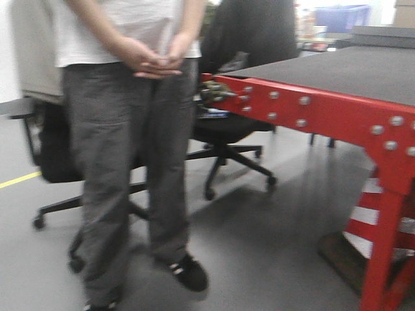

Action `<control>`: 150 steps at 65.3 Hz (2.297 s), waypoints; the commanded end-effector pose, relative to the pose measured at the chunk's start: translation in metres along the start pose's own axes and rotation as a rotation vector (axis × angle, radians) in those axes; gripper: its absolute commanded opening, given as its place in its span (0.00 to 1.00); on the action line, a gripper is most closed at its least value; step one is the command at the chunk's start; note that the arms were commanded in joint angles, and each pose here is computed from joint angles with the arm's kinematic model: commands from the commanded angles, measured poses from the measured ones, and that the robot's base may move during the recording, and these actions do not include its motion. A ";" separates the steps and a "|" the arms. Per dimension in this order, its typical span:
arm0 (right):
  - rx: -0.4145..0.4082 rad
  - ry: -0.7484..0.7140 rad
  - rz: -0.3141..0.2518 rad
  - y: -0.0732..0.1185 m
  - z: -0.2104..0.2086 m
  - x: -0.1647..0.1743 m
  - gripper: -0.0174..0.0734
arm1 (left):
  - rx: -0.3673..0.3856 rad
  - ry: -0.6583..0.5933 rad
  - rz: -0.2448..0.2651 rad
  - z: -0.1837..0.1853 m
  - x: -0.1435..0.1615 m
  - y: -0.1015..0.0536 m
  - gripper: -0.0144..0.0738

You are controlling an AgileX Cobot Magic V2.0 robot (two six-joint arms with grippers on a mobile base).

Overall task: Fetch blue bin and place on conveyor start
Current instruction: 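Hold the teal bin with both grippers while driving to the red conveyor, then lower the teal bin with both grippers onto the grey belt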

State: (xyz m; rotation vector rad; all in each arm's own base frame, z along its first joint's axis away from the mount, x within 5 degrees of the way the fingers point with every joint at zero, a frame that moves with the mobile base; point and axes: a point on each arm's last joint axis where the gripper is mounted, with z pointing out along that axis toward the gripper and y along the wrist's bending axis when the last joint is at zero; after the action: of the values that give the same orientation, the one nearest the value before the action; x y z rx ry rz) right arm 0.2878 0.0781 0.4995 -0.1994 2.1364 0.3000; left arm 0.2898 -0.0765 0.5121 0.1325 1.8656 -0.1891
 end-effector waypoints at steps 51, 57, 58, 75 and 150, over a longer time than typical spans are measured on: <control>0.027 -0.045 -0.045 -0.003 -0.009 -0.005 0.02 | -0.003 -0.091 0.007 -0.008 -0.011 0.001 0.04; 0.027 -0.045 -0.045 -0.003 -0.009 -0.005 0.02 | -0.003 -0.091 0.007 -0.008 -0.011 0.001 0.04; 0.027 -0.045 -0.045 -0.003 -0.009 -0.005 0.02 | -0.003 -0.091 0.007 -0.008 -0.011 0.001 0.04; 0.027 -0.045 -0.045 -0.003 -0.009 -0.005 0.02 | -0.003 -0.091 0.007 -0.008 -0.011 0.001 0.04; 0.027 -0.047 -0.045 -0.003 -0.009 -0.005 0.02 | -0.003 -0.091 0.007 -0.008 -0.011 0.001 0.04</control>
State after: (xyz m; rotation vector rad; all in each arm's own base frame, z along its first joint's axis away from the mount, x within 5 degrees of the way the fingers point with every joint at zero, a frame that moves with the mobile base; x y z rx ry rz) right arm 0.2877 0.0784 0.4995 -0.1995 2.1365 0.3048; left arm 0.2906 -0.0765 0.5118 0.1336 1.8649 -0.1845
